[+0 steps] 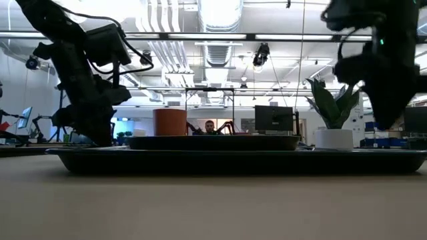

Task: Pick and place plate/cup/fork/spoon on tray
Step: Adjust the black tray to the center of the table

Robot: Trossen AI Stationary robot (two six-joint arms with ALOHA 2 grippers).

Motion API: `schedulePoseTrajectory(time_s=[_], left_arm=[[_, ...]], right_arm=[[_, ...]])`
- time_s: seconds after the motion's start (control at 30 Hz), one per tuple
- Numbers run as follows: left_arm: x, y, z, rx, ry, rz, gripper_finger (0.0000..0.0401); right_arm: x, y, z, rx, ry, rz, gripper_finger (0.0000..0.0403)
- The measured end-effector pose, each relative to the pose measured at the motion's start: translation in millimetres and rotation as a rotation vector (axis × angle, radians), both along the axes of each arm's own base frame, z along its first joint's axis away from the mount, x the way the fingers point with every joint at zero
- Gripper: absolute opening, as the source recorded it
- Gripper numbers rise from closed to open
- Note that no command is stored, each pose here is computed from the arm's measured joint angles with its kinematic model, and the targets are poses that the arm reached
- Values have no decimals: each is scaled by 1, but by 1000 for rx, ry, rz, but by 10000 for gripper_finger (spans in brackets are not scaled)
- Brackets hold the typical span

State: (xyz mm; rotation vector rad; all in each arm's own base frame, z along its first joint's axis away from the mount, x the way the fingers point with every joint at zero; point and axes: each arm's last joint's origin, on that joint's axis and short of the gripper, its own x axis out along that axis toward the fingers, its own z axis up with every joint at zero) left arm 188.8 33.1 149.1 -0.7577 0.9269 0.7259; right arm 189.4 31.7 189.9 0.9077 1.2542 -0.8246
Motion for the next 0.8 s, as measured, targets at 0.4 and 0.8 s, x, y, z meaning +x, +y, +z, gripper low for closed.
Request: schedulePoseTrajectory(time_s=[0.4, 0.8], left_arm=[[0, -1, -1, -20, -1, -9, 0], [0, 0, 0, -20, -1, -7, 0]], right_arm=[[-35, -6, -43, 16, 1, -136, 8], [-15, -3, -58, 14, -87, -157, 8]])
